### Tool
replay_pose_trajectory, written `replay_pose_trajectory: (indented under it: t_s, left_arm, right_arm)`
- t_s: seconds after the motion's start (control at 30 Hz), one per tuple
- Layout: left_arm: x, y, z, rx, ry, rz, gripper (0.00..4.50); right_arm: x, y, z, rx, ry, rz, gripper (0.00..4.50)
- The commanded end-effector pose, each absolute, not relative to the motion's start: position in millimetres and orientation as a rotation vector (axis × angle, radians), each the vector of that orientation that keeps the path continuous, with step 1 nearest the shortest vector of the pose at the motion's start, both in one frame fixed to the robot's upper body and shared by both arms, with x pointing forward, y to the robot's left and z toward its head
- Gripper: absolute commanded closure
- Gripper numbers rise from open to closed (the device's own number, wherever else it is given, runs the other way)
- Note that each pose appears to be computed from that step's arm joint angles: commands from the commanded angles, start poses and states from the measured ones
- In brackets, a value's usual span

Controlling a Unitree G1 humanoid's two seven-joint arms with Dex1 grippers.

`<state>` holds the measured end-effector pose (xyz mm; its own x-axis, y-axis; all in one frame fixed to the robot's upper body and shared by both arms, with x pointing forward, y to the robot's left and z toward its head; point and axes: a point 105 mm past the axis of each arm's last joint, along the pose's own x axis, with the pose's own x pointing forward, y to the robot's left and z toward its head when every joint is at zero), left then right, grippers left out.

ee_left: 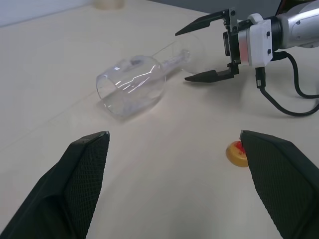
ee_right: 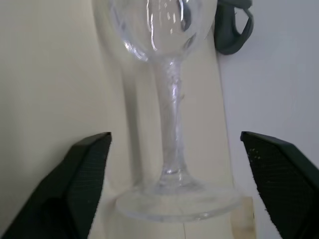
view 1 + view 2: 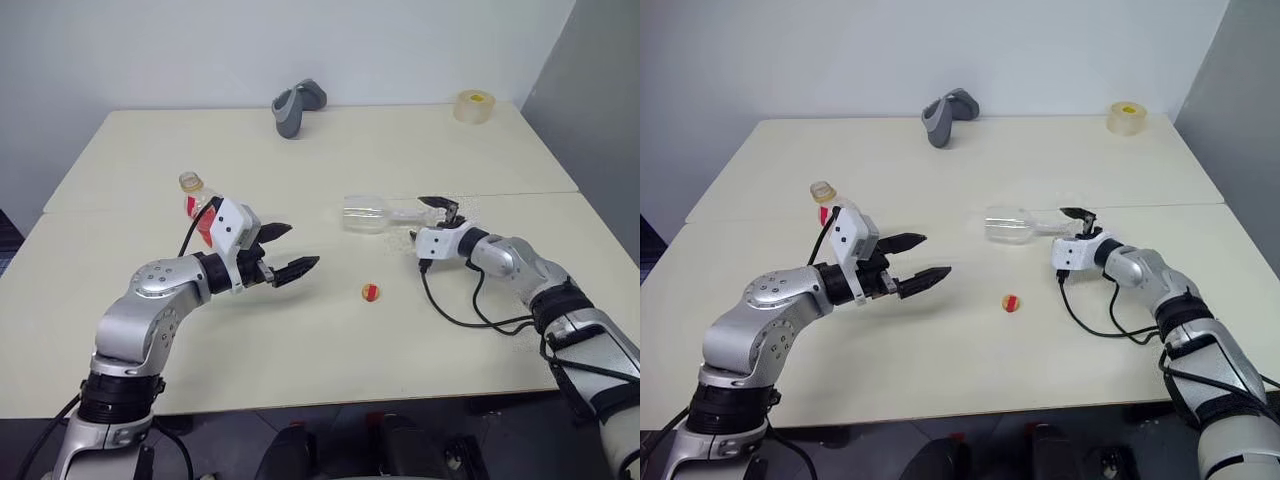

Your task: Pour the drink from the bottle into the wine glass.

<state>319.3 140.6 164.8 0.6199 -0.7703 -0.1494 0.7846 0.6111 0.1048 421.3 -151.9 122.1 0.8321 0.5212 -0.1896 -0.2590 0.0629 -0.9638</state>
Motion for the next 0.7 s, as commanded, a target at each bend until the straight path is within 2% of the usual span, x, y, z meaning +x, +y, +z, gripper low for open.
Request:
replay_pose_trajectory:
  t_s: [0.03, 0.2, 0.3, 0.57, 0.7]
  left_arm:
    - [322, 136, 176, 0.186, 0.037, -0.910, 0.00]
    - [327, 134, 178, 0.185, 0.027, -0.917, 0.00]
    - [328, 133, 179, 0.187, 0.023, -0.921, 0.00]
    - [325, 136, 181, 0.188, 0.015, -0.902, 0.00]
    - [323, 137, 181, 0.188, 0.015, -0.896, 0.00]
  right_arm:
    - [425, -134, 147, -1.461, -0.262, 0.569, 0.03]
    - [434, -101, 159, -1.475, -0.247, 0.562, 0.03]
    - [443, -93, 154, -1.521, -0.203, 0.562, 0.03]
    - [457, -112, 132, -1.591, -0.036, 0.564, 0.03]
    - [463, -123, 134, -1.602, 0.015, 0.534, 0.03]
